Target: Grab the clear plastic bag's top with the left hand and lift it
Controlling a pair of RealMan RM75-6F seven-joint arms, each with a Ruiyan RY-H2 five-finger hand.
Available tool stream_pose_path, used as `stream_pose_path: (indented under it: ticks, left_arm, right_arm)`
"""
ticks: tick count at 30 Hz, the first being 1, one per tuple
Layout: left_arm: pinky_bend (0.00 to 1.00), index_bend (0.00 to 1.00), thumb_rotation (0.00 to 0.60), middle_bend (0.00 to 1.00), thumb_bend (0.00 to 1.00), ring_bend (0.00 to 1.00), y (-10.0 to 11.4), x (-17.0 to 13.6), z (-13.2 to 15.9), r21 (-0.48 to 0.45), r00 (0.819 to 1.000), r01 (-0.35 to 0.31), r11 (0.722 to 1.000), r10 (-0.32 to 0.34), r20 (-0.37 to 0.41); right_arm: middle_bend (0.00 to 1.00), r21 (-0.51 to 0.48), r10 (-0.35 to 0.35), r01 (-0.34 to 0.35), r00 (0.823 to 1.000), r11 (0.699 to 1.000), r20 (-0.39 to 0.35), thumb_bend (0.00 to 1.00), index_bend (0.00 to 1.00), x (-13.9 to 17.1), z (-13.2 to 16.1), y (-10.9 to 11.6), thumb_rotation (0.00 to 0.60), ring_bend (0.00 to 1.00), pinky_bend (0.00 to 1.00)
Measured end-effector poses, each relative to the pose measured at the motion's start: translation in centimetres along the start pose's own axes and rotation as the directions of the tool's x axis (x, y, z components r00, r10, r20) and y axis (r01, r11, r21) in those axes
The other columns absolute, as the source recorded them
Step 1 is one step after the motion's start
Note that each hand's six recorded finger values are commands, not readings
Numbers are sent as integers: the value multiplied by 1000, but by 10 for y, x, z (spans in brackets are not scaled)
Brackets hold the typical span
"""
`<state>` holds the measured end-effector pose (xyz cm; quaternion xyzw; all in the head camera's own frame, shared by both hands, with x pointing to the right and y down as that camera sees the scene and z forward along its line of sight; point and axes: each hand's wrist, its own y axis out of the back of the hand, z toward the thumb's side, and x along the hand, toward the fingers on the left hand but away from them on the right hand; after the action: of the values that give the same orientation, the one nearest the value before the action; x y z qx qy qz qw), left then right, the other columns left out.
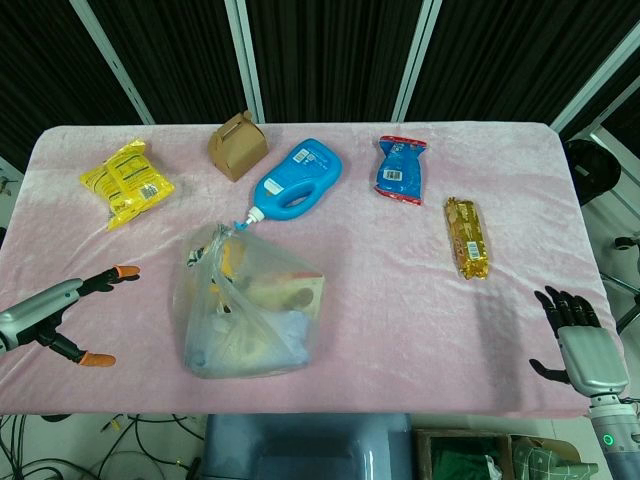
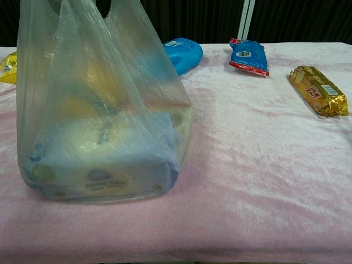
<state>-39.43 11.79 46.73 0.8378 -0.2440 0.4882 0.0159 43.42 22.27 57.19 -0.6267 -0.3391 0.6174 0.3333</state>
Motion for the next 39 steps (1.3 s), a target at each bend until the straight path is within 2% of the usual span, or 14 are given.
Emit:
stream_pose_path:
  ticks: [26,39]
  left_arm:
    - [92,18,600,65,108,30,2,3,12,-14,999,4,1000,-3,34]
    - [113,34,600,83,108,41,14,25,57,-18,995,-8,1000,9,98]
  right_arm:
    - [0,-1,1,-1,1000,1000,-1,133,0,0,0,0,600,0,31]
    - [0,-2,2,-2,1000,1000,5,135,0,0,-1,0,600,0,31]
